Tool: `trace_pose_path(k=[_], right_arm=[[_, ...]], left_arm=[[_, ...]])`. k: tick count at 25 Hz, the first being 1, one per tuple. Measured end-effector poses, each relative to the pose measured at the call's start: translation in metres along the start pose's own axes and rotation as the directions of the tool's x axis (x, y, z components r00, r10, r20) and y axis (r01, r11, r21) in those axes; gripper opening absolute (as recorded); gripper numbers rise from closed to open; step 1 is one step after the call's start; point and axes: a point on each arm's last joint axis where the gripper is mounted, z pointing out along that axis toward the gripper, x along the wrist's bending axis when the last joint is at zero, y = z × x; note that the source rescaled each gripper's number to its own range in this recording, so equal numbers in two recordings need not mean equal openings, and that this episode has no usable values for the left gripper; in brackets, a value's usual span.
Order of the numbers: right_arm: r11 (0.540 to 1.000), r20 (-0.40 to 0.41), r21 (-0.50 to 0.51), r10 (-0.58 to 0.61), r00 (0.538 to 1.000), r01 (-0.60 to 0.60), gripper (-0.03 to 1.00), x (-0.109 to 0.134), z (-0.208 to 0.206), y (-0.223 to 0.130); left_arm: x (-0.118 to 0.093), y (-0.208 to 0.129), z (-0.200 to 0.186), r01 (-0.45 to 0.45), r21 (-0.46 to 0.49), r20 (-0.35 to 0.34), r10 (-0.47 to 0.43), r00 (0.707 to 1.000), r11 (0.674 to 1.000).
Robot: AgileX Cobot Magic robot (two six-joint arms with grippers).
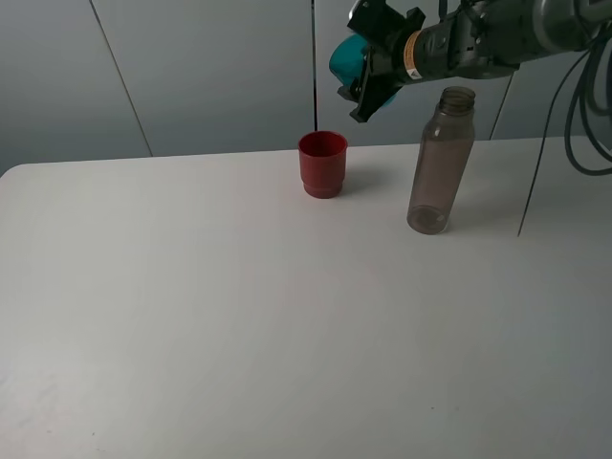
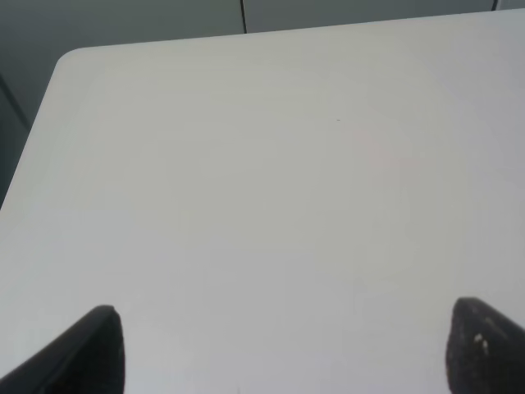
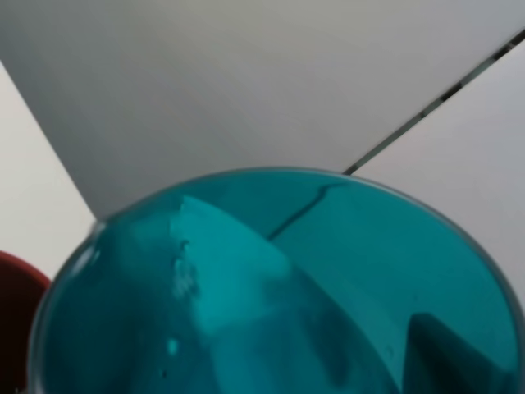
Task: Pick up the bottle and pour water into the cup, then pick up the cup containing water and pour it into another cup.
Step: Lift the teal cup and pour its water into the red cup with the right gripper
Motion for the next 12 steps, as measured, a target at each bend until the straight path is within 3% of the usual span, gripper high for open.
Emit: trace_pose_path(k=[12], right_arm=[[0.995,-0.005,0.013,-0.095,0.995,0.095,0.09,0.0029,0.0012,0.0003]], left_arm=[[0.0000,0.0000,0.0000,0.000,0.000,0.000,0.000,1.000,1.000]])
